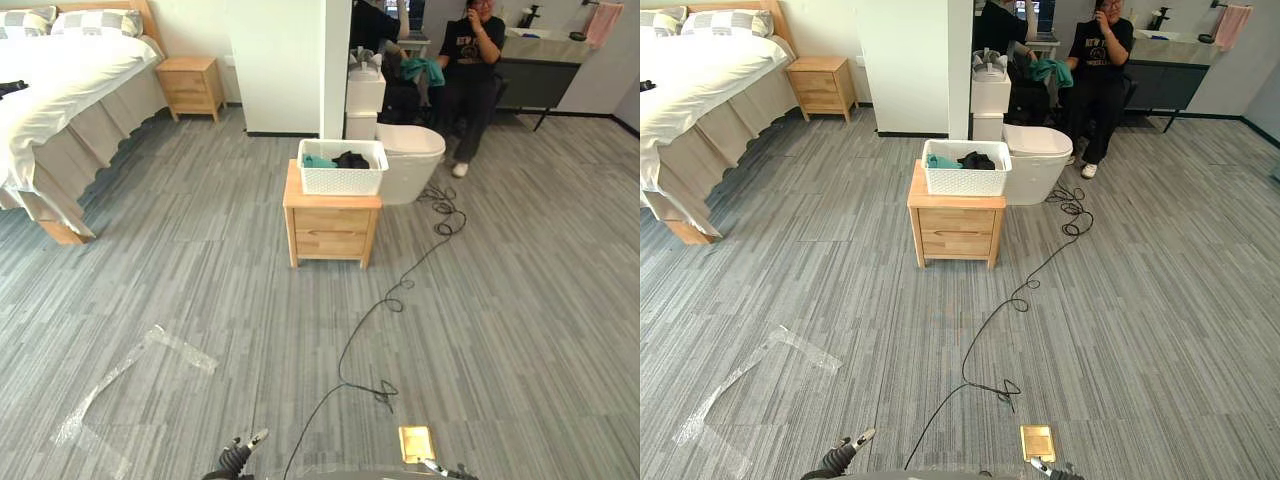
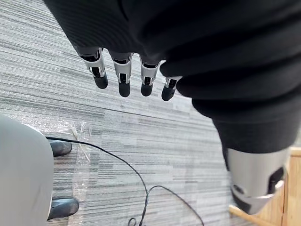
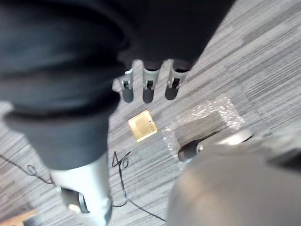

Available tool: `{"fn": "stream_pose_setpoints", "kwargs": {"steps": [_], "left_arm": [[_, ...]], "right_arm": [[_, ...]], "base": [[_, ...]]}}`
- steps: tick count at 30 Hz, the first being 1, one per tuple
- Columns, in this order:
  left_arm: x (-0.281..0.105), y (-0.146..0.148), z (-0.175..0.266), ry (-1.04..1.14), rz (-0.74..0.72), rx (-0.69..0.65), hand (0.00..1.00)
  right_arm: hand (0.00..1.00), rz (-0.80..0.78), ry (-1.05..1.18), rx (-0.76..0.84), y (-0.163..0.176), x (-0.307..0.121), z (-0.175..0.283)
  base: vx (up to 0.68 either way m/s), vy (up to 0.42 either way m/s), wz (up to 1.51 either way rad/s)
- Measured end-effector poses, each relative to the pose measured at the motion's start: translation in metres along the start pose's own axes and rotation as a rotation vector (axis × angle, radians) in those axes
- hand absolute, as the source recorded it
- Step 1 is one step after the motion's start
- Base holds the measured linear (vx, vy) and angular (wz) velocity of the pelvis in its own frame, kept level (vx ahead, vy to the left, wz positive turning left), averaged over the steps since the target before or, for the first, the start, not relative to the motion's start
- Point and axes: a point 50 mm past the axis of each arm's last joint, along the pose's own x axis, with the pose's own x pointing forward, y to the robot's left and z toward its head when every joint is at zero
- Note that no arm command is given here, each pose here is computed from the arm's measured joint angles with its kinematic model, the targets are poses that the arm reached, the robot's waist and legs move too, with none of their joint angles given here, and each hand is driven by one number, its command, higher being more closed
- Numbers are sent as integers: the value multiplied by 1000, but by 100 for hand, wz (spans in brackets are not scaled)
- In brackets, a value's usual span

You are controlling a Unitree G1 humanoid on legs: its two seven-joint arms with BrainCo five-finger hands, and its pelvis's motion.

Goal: Pick up the laundry basket with both hands and put the clothes into the washing machine.

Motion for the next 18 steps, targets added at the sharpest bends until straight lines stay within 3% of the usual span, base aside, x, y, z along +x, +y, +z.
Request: {"fn": "stream_pose_setpoints", "kwargs": {"steps": [18], "left_arm": [[0, -1, 2, -6, -4, 22, 0]], "right_arm": [[0, 2, -22, -25, -1, 1, 6]], "base": [[-13, -4, 0]]}}
